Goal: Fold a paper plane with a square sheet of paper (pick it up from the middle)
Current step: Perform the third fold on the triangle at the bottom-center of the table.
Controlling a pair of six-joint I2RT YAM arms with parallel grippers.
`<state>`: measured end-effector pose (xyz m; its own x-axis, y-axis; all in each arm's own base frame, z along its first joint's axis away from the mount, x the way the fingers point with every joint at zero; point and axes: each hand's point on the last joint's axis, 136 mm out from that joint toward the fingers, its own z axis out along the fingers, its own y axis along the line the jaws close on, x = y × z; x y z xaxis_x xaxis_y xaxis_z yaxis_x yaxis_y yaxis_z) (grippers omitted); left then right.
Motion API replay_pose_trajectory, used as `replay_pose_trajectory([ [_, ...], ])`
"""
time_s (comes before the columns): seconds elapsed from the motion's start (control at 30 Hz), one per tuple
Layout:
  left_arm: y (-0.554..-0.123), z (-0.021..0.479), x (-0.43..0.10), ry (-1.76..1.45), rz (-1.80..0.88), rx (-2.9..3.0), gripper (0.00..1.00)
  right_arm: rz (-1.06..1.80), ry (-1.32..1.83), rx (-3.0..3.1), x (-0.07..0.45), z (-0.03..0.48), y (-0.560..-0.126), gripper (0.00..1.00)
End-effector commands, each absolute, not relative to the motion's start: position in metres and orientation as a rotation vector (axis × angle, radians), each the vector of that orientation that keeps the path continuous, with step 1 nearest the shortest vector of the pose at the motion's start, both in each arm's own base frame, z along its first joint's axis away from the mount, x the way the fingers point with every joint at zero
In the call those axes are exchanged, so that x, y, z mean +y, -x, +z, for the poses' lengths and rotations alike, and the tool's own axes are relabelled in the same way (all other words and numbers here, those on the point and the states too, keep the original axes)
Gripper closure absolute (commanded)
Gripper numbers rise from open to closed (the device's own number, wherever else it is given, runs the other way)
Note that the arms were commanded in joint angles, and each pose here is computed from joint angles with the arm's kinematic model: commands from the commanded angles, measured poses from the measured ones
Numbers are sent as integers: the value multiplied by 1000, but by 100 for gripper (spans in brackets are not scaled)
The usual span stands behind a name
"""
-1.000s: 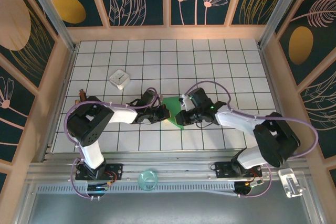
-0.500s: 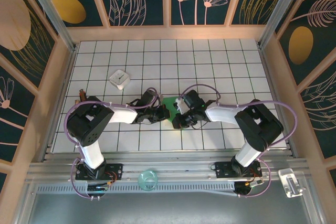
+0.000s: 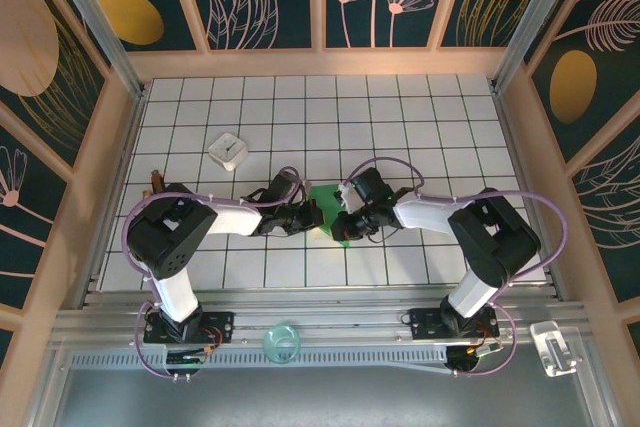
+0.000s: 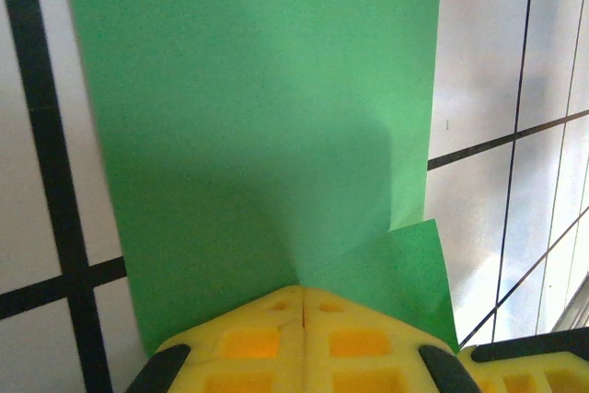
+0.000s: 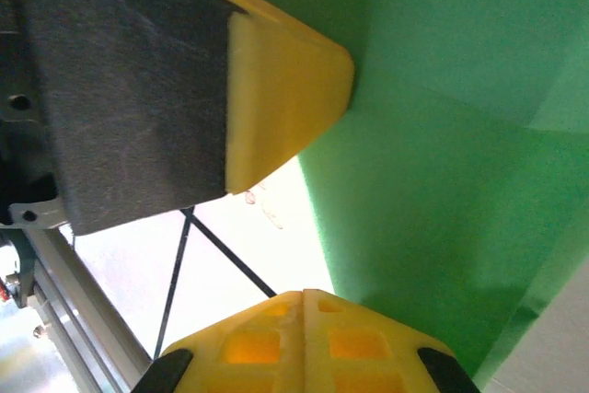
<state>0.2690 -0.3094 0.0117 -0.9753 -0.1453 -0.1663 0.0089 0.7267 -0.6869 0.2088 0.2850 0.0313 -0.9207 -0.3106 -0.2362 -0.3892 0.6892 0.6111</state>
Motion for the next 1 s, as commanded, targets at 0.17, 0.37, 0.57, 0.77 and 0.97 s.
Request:
replay_pose_trajectory([
  [0.17,-241,-36,-272,168,-838,2923,100,921,502,2906,259,0,-197,97],
  [0.37,-242,-35,-272,159,-832,2922,100,855,451,2966,246,-13,-189,98],
  [0.57,-240,-37,-269,160,-817,2928,100,839,384,3010,233,-17,-174,99],
  [0.77,-240,-39,-268,156,-809,2932,100,807,308,3060,220,-22,-156,100],
  [0.97,-239,-39,-267,152,-800,2933,100,750,245,3103,207,-27,-141,100],
])
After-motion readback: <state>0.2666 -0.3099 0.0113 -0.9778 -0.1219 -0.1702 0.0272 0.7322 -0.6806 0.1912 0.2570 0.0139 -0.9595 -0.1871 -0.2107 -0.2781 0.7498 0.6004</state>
